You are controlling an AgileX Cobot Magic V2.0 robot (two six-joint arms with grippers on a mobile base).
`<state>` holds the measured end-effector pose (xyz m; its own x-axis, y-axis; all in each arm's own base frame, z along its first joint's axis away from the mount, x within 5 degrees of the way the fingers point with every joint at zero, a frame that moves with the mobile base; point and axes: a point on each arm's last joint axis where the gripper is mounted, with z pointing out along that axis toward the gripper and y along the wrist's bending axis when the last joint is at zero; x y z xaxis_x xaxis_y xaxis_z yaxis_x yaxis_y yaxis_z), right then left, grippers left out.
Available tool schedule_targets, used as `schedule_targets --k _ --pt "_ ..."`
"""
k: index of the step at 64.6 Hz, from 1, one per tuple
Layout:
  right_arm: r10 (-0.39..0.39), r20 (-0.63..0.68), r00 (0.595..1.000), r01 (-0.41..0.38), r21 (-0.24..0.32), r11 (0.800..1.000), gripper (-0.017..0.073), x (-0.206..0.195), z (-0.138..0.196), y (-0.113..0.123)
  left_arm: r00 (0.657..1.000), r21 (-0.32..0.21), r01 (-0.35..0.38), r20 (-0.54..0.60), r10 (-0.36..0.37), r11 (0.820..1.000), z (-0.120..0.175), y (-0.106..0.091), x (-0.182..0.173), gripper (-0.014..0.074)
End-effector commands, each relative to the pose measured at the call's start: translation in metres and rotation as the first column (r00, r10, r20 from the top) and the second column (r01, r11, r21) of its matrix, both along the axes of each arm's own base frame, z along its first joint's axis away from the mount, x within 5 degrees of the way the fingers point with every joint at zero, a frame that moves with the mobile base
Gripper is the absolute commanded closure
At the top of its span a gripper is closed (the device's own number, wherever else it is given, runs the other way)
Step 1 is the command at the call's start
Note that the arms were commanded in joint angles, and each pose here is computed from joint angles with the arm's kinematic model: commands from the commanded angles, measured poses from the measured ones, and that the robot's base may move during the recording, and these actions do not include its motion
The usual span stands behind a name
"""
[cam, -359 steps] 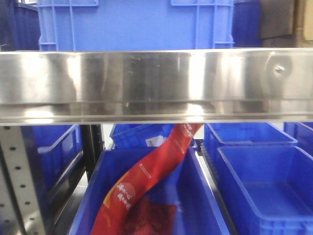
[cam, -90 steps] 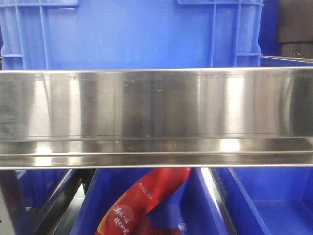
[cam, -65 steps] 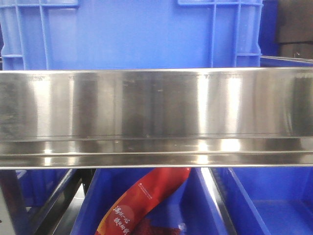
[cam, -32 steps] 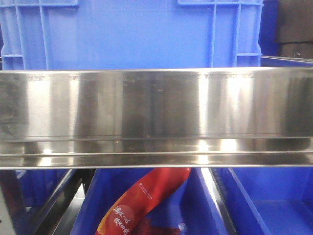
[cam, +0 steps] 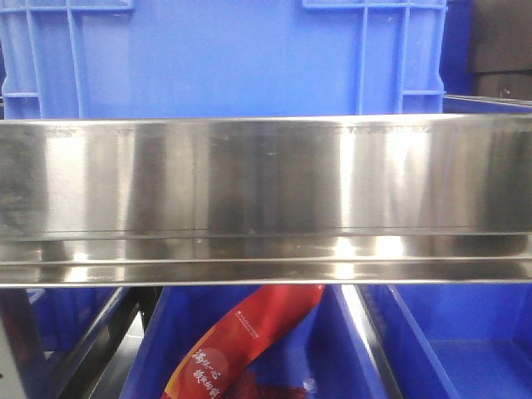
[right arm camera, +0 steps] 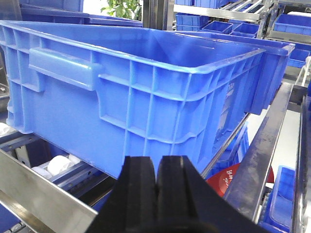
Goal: Grab block from conveyor and place in blue bin
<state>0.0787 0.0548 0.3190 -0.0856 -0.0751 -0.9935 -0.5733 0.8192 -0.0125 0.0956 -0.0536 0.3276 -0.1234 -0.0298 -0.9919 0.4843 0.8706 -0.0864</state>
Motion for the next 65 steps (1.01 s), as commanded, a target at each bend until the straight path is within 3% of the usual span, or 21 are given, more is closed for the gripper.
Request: schedule_targets --k 1,7,11,18,32,50,55,58,65 --pt "-0.002 0.030 1.000 0.001 0.011 1.000 0.0721 0.000 0.003 -0.001 1.000 -0.024 -0.007 0.017 0.007 1.000 0.002 0.001 -0.001 0.0704" --pt "-0.002 0.030 1.000 0.001 0.011 1.000 0.0721 0.000 0.003 -0.001 0.999 0.006 -0.023 0.046 0.022 1.000 0.001 0.003 -0.001 0.0704" --pt "-0.002 0.030 1.000 0.001 0.011 1.000 0.0721 0.000 0.003 -0.001 0.994 0.041 -0.071 0.081 0.068 0.997 -0.004 0.010 -0.003 0.0704" --pt "-0.002 0.030 1.000 0.001 0.011 1.000 0.0721 0.000 0.003 -0.001 0.984 0.043 -0.160 0.088 0.156 0.986 -0.018 0.022 -0.009 0.0704" --pt "-0.002 0.030 1.000 0.001 0.011 1.000 0.0721 0.000 0.003 -0.001 0.932 0.032 -0.349 0.119 0.343 0.937 -0.060 0.043 -0.030 0.0704" --pt "-0.002 0.030 1.000 0.001 0.011 1.000 0.0721 0.000 0.003 -0.001 0.851 -0.001 -0.503 0.176 0.495 0.864 -0.105 0.054 -0.042 0.0704" --pt "-0.002 0.030 1.000 0.001 0.011 1.000 0.0721 0.000 0.003 -0.001 0.836 -0.011 -0.522 0.192 0.514 0.853 -0.115 0.056 -0.039 0.0704" --pt "-0.002 0.030 1.000 0.001 0.011 1.000 0.0721 0.000 0.003 -0.001 0.813 -0.048 -0.530 0.255 0.523 0.847 -0.108 0.056 -0.040 0.0704" --pt "-0.002 0.030 1.000 0.001 0.011 1.000 0.0721 0.000 0.003 -0.001 0.821 -0.033 -0.529 0.230 0.522 0.848 -0.111 0.056 -0.040 0.0704"
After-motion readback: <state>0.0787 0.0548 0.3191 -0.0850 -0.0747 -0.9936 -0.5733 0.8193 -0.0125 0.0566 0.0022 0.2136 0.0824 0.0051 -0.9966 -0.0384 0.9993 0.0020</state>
